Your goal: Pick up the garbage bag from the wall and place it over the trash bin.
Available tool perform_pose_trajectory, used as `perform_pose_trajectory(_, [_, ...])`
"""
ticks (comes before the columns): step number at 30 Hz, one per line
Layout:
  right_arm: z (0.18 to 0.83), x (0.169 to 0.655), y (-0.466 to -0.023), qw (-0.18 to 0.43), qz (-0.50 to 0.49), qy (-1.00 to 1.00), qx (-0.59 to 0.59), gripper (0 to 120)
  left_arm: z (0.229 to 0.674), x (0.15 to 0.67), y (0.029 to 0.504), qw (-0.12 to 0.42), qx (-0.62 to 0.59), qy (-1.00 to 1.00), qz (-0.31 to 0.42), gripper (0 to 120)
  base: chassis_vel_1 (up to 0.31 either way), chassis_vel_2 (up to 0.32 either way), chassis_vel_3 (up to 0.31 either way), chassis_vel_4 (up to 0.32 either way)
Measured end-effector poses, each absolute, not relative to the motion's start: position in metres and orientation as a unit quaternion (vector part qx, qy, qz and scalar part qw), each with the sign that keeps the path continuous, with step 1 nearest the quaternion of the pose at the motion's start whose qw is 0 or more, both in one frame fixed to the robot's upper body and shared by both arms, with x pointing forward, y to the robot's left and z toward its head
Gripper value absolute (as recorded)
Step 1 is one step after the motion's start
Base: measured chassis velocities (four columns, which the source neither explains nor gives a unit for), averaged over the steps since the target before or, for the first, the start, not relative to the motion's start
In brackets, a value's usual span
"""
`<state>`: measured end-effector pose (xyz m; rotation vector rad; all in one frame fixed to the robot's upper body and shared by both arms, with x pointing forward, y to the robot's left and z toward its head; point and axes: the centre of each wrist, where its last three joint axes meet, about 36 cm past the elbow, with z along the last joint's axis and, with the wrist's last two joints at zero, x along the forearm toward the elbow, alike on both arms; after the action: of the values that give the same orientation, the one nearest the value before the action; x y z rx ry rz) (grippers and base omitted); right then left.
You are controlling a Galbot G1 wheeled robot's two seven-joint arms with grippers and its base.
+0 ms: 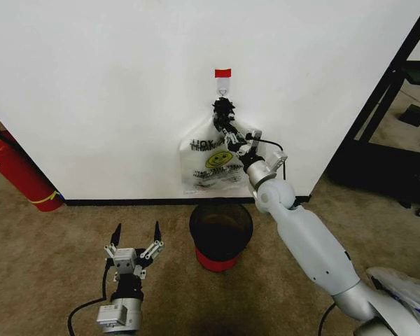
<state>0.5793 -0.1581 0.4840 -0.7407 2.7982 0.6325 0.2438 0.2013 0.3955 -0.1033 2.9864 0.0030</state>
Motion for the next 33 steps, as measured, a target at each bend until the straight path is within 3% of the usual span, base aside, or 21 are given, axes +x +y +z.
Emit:
perform_pose_trajectory(13, [0.483, 0.556, -0.163, 0.092, 0.220, 0.938, -0.250, 0, 0.393, 0.241, 0.198, 0.072, -0.034, 0.997, -0.004, 100, 0.000, 0.000, 0.000, 0.000])
perform_pose_trajectory(33, [0.429, 0.443, -0.191, 0.052, 0.183, 0.945, -0.265, 0, 0.386, 0.240, 0.191, 0.065, -0.022, 0.998, -0.006, 100, 0.000, 0.000, 0.000, 0.000])
